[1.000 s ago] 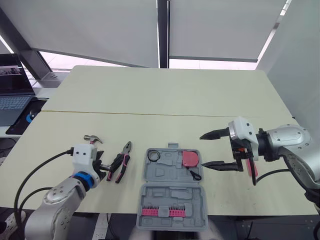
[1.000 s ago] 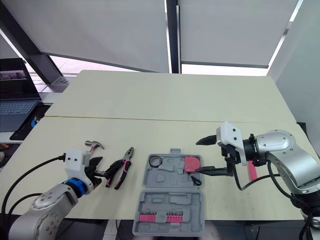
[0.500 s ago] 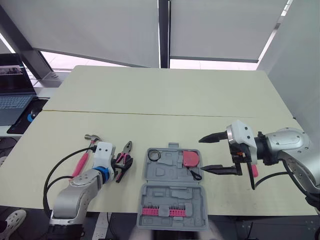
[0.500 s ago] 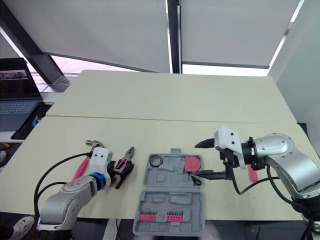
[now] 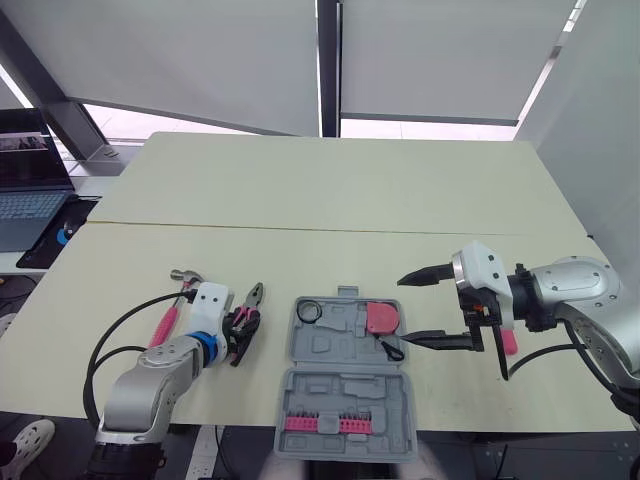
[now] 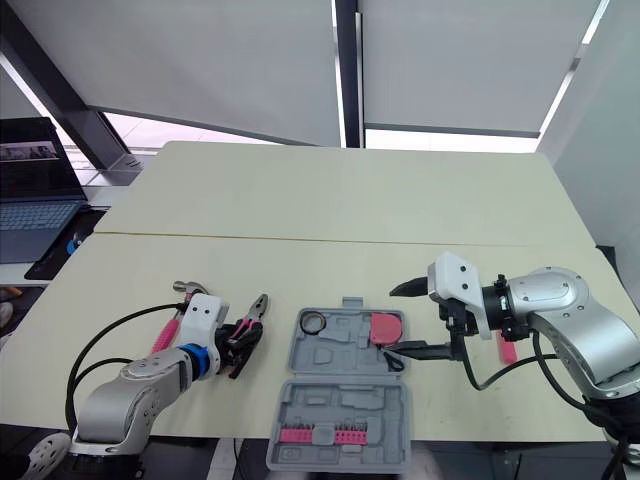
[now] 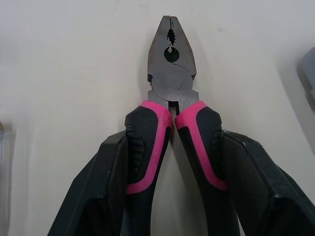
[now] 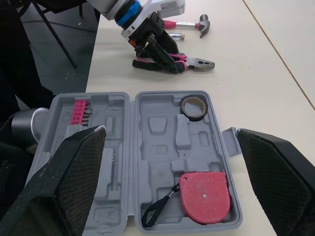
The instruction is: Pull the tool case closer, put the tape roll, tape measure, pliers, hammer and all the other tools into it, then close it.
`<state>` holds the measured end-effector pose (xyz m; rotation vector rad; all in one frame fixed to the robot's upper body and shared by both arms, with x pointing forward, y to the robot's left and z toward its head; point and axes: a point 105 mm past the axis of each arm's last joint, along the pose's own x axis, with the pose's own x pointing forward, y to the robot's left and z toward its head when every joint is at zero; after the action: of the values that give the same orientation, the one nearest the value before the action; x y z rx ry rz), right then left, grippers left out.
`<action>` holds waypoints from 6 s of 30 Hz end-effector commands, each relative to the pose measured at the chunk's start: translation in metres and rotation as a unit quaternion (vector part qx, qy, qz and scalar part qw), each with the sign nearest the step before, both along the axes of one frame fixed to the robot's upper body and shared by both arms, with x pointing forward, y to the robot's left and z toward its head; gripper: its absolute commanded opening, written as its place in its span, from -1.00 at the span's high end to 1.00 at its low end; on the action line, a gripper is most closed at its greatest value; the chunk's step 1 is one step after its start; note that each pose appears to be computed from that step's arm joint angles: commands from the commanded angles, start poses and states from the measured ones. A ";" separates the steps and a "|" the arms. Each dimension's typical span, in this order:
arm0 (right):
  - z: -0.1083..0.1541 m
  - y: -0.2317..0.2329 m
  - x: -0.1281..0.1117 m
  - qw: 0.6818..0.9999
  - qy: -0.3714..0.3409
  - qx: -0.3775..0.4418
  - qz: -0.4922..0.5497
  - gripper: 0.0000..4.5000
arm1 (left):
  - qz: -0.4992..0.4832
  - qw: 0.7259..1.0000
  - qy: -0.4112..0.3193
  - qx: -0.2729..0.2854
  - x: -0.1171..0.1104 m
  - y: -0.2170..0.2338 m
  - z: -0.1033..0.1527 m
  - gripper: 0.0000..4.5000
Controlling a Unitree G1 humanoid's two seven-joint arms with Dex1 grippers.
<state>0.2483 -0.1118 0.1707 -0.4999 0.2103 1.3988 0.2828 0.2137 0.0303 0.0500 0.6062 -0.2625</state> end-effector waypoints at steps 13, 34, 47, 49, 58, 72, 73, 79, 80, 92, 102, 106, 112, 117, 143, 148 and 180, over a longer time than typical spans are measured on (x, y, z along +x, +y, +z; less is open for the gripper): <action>0.008 0.000 -0.004 0.999 -0.043 0.011 -0.017 -1.00 | -0.169 0.952 -0.233 0.108 0.030 -0.024 0.123 -0.06; -0.016 0.044 0.021 0.986 -0.137 -0.084 -0.040 -1.00 | -0.553 0.814 -0.115 0.132 0.015 -0.149 0.109 -0.06; -0.032 0.061 0.031 0.981 -0.131 -0.139 0.041 -1.00 | -0.573 0.800 -0.107 0.138 0.009 -0.144 0.104 -0.06; -0.032 0.062 0.031 0.980 -0.134 -0.141 0.048 -1.00 | -0.574 0.801 -0.105 0.138 0.009 -0.143 0.103 -0.06; -0.037 0.064 0.031 0.971 -0.164 -0.158 0.074 0.06 | -0.575 0.801 -0.104 0.133 0.009 -0.143 0.104 -0.06; -0.031 0.059 0.029 0.972 -0.165 -0.152 0.072 0.00 | -0.574 0.803 -0.098 0.130 0.007 -0.139 0.103 -0.06; -0.032 0.057 0.030 0.971 -0.165 -0.158 0.068 -0.10 | -0.573 0.803 -0.096 0.131 0.007 -0.138 0.103 -0.06; -0.034 0.055 0.032 0.965 -0.172 -0.189 0.064 -0.53 | -0.570 0.808 -0.081 0.128 0.006 -0.135 0.100 -0.06; -0.034 0.057 0.033 0.965 -0.171 -0.188 0.062 -0.53 | -0.570 0.808 -0.079 0.127 0.006 -0.135 0.100 -0.06; -0.040 0.070 0.038 0.961 -0.186 -0.194 0.060 -0.45 | -0.569 0.809 -0.076 0.127 0.005 -0.134 0.100 -0.06; -0.043 0.071 0.039 0.958 -0.198 -0.196 0.063 0.45 | -0.568 0.810 -0.078 0.123 0.005 -0.134 0.100 -0.06; -0.042 0.070 0.038 0.959 -0.201 -0.192 0.061 0.45 | -0.573 0.807 -0.077 0.118 0.002 -0.133 0.100 -0.06; -0.038 0.064 0.038 0.960 -0.203 -0.188 0.052 0.45 | -0.582 0.801 -0.081 0.110 -0.001 -0.129 0.104 -0.21; -0.033 0.058 0.038 0.962 -0.201 -0.180 0.037 0.45 | -0.569 0.808 -0.105 0.111 0.005 -0.116 0.116 -0.93; -0.051 0.051 0.017 0.965 -0.136 -0.225 0.009 0.45 | -0.544 0.808 -0.168 0.153 -0.040 -0.014 0.103 -1.00; -0.063 0.059 0.020 0.962 -0.131 -0.237 0.020 0.45 | -0.537 0.812 -0.159 0.164 -0.042 -0.007 0.101 -1.00; -0.079 0.085 0.026 0.978 -0.077 -0.192 0.029 -0.37 | -0.533 0.810 -0.171 0.175 -0.034 -0.027 0.097 -1.00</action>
<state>0.2752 -0.0322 0.0702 -0.9549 0.4309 1.3491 0.2484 0.1912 0.1212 0.7780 0.2193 -1.2106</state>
